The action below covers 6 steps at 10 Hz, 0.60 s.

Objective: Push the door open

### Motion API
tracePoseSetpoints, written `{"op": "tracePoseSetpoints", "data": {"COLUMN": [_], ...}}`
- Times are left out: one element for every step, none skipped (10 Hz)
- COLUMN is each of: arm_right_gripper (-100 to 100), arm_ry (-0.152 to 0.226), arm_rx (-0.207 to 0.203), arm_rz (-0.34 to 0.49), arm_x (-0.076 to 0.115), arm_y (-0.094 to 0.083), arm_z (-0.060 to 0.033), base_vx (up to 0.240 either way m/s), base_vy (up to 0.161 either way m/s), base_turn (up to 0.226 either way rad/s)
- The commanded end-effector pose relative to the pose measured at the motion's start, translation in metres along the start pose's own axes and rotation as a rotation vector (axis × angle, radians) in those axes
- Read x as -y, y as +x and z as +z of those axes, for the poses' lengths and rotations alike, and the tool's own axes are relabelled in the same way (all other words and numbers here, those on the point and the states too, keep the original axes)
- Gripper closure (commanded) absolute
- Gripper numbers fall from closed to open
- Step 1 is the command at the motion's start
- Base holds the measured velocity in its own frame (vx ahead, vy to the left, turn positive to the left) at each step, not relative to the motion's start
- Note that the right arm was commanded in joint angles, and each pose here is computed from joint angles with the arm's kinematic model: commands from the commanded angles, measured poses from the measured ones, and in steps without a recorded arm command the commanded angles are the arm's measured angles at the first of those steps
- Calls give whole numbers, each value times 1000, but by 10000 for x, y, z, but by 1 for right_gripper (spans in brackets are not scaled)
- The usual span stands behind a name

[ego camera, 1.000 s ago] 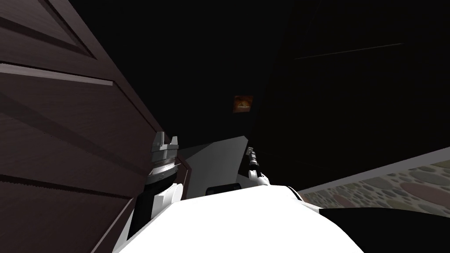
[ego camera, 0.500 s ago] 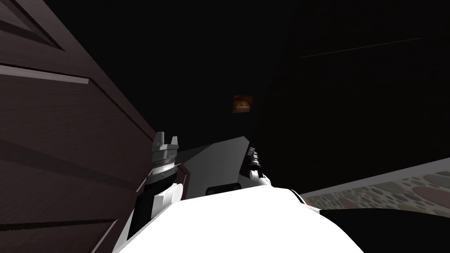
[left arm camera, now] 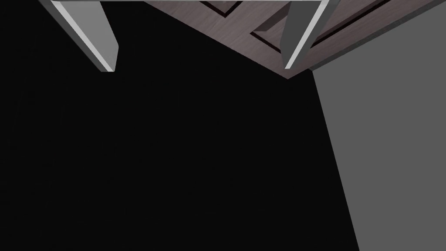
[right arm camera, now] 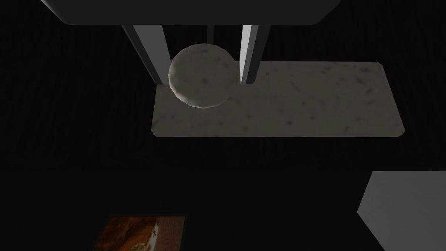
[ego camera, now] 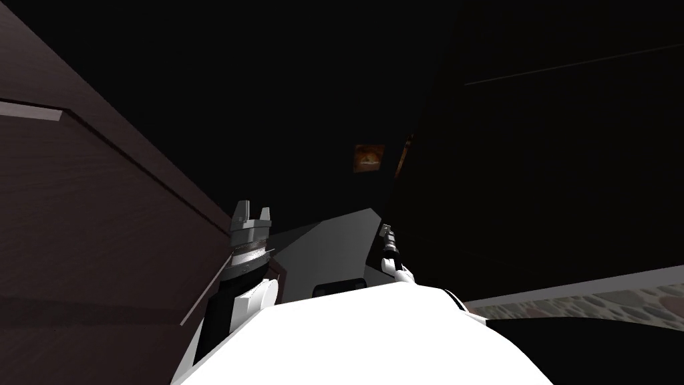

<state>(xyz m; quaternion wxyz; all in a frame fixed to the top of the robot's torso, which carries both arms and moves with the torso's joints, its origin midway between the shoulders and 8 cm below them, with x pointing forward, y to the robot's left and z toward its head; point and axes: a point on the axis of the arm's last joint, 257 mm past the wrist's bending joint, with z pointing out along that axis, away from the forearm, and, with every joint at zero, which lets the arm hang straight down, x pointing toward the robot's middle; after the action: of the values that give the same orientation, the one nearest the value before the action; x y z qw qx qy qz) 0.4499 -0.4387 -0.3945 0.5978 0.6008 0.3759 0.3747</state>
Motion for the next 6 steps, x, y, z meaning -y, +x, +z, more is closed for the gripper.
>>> {"op": "tracePoseSetpoints", "data": {"arm_right_gripper": [100,100,100,100,100,100], "arm_ry": [-4,-4,-4,-4,-4,-4], "arm_rx": [33,33,53,53,53,76], "arm_rz": [-3,-3,-2,-2,-2,-1], "arm_x": [-22,-22,-25,-25,-25,-29], "arm_y": [-164,-164,-254,-254,-254,-353], "arm_z": [3,3,6,6,6,7], "base_vx": [213,141,162,142,54,113], "base_vy": [84,24,19,13,-6,29], "base_turn": [-109,-44,-26,-37,0,-34]}}
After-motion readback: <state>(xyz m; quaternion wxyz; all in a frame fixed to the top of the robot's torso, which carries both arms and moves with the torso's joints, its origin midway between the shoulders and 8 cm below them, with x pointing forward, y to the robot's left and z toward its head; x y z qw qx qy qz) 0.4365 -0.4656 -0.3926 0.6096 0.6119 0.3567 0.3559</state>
